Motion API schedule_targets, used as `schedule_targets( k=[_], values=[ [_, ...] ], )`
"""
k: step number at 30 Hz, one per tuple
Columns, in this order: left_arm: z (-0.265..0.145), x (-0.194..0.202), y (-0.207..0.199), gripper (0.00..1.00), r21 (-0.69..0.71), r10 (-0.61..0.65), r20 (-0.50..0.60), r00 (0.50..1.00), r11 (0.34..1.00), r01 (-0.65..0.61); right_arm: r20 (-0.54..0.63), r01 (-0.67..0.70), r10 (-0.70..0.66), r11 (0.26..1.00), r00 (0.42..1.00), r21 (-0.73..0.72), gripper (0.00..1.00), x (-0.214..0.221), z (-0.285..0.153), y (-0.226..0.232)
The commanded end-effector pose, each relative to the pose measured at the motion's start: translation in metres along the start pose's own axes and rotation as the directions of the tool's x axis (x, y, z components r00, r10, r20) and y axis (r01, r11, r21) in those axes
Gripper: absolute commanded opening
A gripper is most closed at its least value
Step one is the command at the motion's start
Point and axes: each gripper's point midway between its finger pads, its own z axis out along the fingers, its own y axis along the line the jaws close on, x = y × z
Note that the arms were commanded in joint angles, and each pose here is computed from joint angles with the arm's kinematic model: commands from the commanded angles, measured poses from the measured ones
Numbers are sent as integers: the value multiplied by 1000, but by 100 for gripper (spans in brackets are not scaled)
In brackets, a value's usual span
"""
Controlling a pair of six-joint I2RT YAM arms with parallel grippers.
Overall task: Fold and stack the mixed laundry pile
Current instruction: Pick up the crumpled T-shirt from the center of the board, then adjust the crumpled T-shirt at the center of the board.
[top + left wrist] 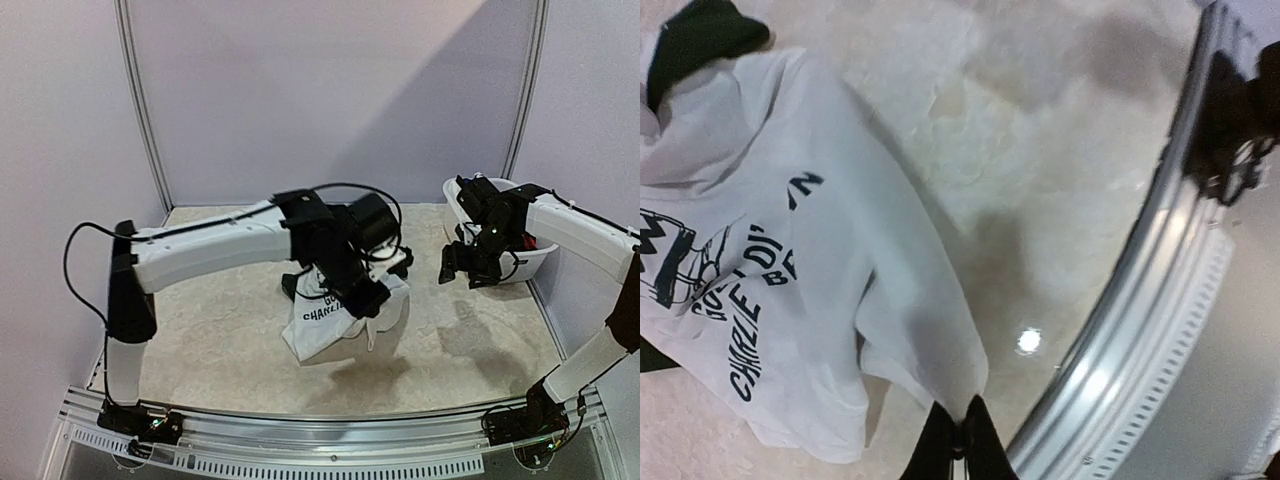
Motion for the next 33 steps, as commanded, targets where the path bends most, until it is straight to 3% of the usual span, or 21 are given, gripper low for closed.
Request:
schedule_targets(
  k=[1, 4, 7, 12, 15, 21, 26, 29, 31, 33],
  values=[
    [-90, -26, -4, 0, 234, -175, 138, 975, 962, 140, 56, -8, 6, 1000, 998, 27, 77, -6, -16, -7],
    [-135, -34, 23, 0, 393, -372, 208, 905, 879, 271, 52, 3, -4, 999, 999, 34, 76, -4, -18, -9],
    [-161, -15, 86, 0, 483, -598, 248, 762, 759, 437, 76, 2, -6, 999, 997, 53, 77, -8, -21, -12],
    [-115, 87, 195, 0, 366, -849, 103, 518, 516, 774, 94, -22, 19, 999, 995, 25, 77, -15, -18, -5],
    [-86, 137, 218, 0, 270, -898, 19, 440, 429, 862, 79, -33, 35, 999, 996, -17, 77, -16, -15, 4],
    [-57, 186, 240, 3, 114, -927, -48, 372, 365, 924, 82, -28, 32, 999, 996, -44, 77, -27, -11, 14],
    [-50, 210, 256, 12, -12, -950, -38, 311, 312, 950, 68, -16, 22, 996, 997, -85, 77, -37, -3, 29],
    [-59, 222, 264, 40, -126, -938, 0, 347, 344, 930, 71, -12, 19, 995, 997, -97, 76, -44, 1, 34],
    [-68, 227, 266, 50, -199, -919, 17, 395, 384, 902, 71, -13, 21, 994, 997, -105, 77, -45, 3, 36],
    [-75, 225, 263, 53, -244, -885, 28, 466, 446, 861, 67, -12, 20, 994, 998, -111, 77, -46, 6, 38]
  ],
)
